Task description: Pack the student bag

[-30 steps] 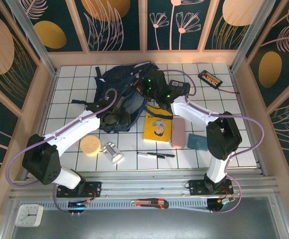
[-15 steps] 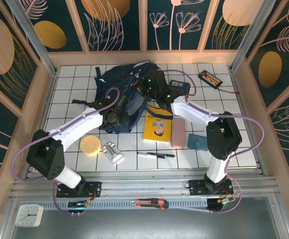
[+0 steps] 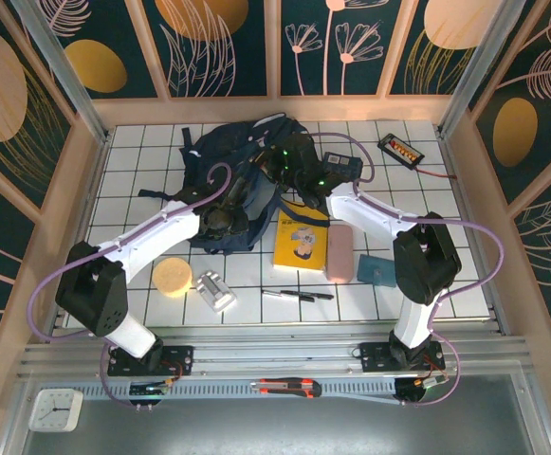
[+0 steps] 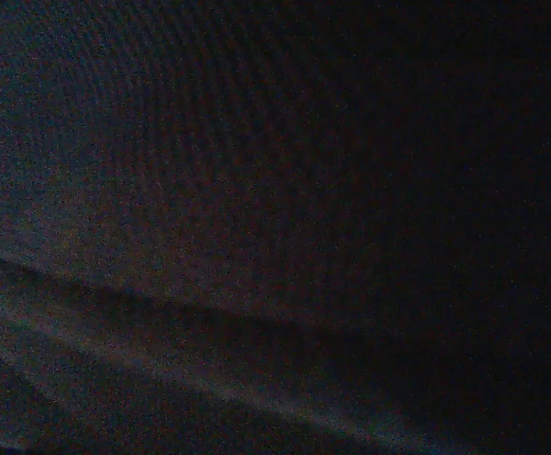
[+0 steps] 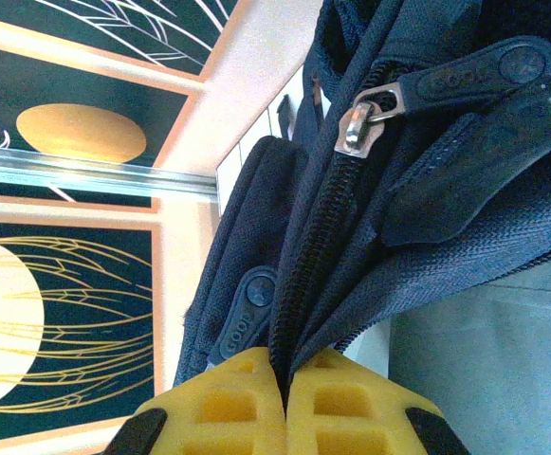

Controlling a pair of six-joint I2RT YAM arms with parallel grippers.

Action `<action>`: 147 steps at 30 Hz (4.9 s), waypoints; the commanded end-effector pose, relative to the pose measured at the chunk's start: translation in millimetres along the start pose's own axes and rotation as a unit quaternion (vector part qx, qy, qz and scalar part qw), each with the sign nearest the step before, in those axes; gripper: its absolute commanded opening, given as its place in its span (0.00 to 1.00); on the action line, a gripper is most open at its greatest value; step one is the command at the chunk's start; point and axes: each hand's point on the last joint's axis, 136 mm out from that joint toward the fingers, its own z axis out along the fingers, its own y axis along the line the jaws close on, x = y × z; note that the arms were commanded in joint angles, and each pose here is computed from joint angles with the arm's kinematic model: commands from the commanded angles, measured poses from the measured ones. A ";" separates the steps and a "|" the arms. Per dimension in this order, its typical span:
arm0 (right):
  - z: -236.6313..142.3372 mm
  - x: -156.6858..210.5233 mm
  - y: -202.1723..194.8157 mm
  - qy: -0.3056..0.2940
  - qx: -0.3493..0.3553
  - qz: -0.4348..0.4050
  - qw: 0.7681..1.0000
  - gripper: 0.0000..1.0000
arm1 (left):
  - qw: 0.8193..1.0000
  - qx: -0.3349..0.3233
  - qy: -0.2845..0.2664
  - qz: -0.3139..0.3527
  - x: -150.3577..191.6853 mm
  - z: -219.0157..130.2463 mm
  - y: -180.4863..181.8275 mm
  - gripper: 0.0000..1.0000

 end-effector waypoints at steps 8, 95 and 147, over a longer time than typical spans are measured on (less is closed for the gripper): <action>-19.1 8.4 69.9 0.007 -0.108 0.009 0.994 0.00 | 1.000 0.007 0.011 0.004 0.9 27.7 -6.2 0.34; -66.5 -50.1 15.3 0.086 -0.118 -0.170 0.975 0.00 | 0.976 0.153 -0.144 0.049 -81.9 -76.8 9.7 0.98; -53.0 30.1 -86.6 0.128 0.000 -0.001 0.992 0.93 | 0.987 0.103 -0.114 0.047 -144.7 -45.9 -101.8 0.00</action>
